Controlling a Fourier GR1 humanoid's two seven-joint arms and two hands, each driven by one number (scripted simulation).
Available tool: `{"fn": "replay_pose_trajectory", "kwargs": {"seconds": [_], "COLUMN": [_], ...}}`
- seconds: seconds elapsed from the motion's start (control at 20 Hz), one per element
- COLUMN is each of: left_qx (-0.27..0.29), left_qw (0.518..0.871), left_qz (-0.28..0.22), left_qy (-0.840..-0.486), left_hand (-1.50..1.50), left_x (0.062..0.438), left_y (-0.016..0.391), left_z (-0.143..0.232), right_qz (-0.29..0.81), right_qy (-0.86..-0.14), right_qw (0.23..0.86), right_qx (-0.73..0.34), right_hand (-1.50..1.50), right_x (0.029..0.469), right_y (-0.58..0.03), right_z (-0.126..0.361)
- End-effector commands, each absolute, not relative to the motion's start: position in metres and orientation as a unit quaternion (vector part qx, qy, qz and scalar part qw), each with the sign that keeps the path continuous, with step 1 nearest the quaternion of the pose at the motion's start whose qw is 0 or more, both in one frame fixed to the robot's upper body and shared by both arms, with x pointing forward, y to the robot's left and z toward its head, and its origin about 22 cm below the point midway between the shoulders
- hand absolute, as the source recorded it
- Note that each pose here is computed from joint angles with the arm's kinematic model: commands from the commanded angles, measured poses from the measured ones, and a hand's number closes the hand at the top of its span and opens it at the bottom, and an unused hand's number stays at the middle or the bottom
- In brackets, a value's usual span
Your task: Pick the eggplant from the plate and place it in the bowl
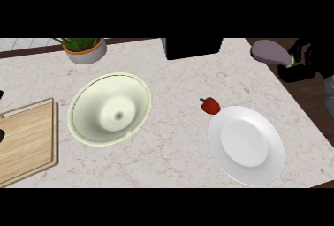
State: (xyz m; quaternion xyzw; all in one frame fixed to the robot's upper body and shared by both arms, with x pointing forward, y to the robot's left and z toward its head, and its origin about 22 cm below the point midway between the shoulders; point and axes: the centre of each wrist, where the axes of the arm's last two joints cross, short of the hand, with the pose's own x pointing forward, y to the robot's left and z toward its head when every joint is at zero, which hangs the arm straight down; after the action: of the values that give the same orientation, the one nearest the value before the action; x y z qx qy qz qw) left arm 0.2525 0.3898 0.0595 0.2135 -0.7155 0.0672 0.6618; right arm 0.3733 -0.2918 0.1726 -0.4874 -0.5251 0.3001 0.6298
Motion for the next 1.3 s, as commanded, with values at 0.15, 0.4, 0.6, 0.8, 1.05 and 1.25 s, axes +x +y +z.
{"fn": "replay_pose_trajectory", "kwargs": {"seconds": [0.15,0.4,0.6,0.8,1.05,1.25], "left_qx": [0.183,0.156,0.139,0.125,0.1,0.108], "left_qw": [0.653,0.641,0.635,0.631,0.625,0.622], "left_qz": [0.056,0.033,0.026,0.019,0.007,0.002], "left_qy": [-0.733,-0.751,-0.759,-0.766,-0.774,-0.775], "left_hand": [0.0,0.0,0.0,0.0,0.0,0.0], "left_x": [0.257,0.267,0.272,0.282,0.282,0.29], "left_y": [0.377,0.366,0.357,0.341,0.325,0.336], "left_z": [0.063,0.073,0.073,0.075,0.071,0.082], "right_qz": [0.234,0.2,0.207,0.211,0.199,0.192], "right_qy": [-0.596,-0.593,-0.564,-0.548,-0.524,-0.493], "right_qw": [0.622,0.637,0.656,0.669,0.695,0.707], "right_qx": [-0.45,-0.451,-0.458,-0.457,-0.451,-0.469], "right_hand": [1.5,1.5,1.5,1.5,1.5,1.5], "right_x": [0.355,0.328,0.309,0.307,0.316,0.331], "right_y": [-0.19,-0.122,-0.071,-0.029,0.003,0.001], "right_z": [0.222,0.24,0.237,0.229,0.212,0.194]}}
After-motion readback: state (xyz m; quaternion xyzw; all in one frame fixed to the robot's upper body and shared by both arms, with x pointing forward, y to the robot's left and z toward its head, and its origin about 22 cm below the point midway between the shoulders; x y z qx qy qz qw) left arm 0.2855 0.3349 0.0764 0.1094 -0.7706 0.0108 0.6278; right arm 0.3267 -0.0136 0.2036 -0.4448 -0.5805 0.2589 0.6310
